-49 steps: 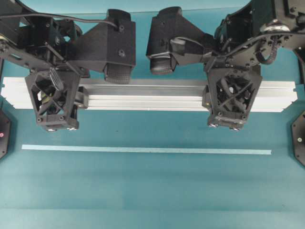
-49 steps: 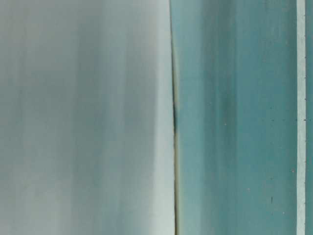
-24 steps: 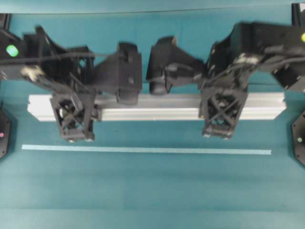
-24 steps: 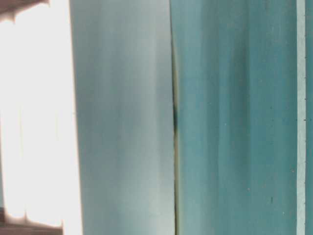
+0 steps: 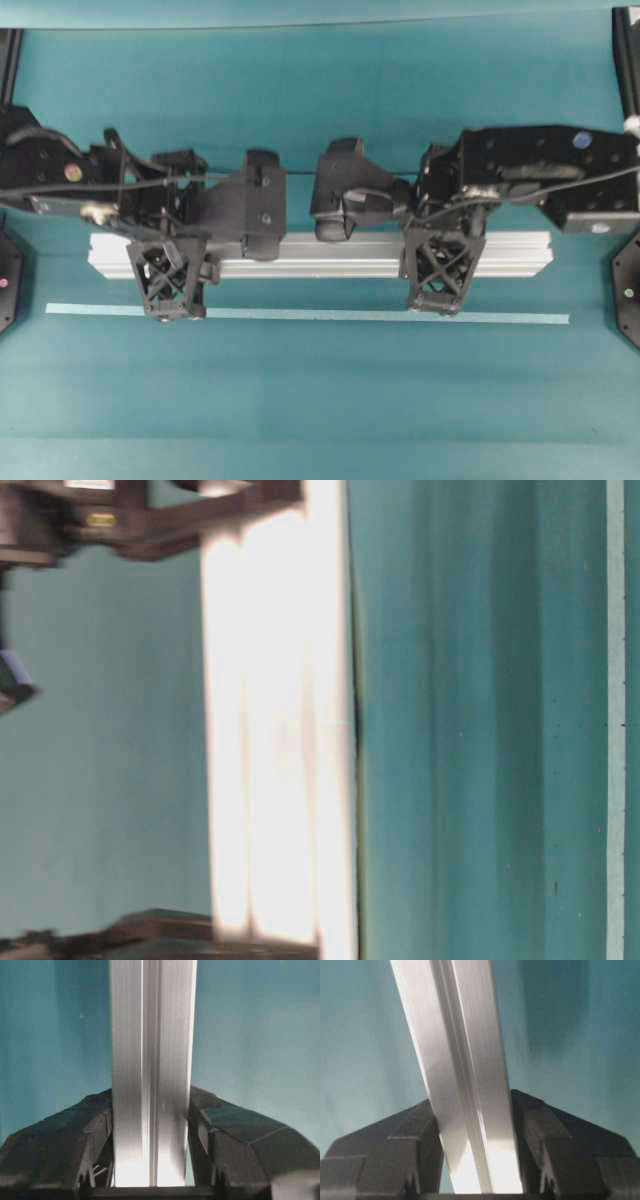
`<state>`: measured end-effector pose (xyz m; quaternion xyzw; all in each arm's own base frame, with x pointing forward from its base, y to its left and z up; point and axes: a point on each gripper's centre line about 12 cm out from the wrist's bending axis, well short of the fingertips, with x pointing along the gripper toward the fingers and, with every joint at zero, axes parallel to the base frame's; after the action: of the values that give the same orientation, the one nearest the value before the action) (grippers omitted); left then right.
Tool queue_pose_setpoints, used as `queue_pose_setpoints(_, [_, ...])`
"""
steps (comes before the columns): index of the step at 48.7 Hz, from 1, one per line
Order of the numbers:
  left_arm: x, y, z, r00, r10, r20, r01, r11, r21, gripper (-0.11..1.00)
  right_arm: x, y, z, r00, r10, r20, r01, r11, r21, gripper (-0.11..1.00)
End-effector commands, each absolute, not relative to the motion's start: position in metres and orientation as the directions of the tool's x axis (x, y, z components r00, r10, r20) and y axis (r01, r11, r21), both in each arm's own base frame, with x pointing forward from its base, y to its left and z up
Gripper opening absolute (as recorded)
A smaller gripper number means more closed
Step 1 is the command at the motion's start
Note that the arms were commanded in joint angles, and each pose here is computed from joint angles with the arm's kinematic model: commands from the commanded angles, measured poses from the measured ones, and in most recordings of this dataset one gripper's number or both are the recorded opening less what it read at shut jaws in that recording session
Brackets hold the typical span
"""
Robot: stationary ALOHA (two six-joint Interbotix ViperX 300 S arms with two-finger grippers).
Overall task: Lift the metal rail with both hands.
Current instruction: 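Lower the held rail with both grippers back onto the table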
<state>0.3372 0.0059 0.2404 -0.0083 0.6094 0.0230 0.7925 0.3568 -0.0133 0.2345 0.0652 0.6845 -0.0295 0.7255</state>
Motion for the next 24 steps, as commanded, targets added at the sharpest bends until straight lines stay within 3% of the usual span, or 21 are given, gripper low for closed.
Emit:
queue_pose_setpoints(1, [0.334, 0.004, 0.239, 0.298, 0.024, -0.954, -0.048, 0.999, 0.01, 0.36, 0.356, -0.015, 0.224, 0.067, 0.042, -0.997, 0.133, 0.99, 0.051, 0.44])
queue_pose_setpoints(24, [0.332, 0.007, 0.206, 0.308, 0.025, -0.951, -0.051, 0.999, 0.01, 0.36, 0.362, -0.018, 0.187, 0.101, 0.037, -0.994, 0.108, 0.993, 0.048, 0.44])
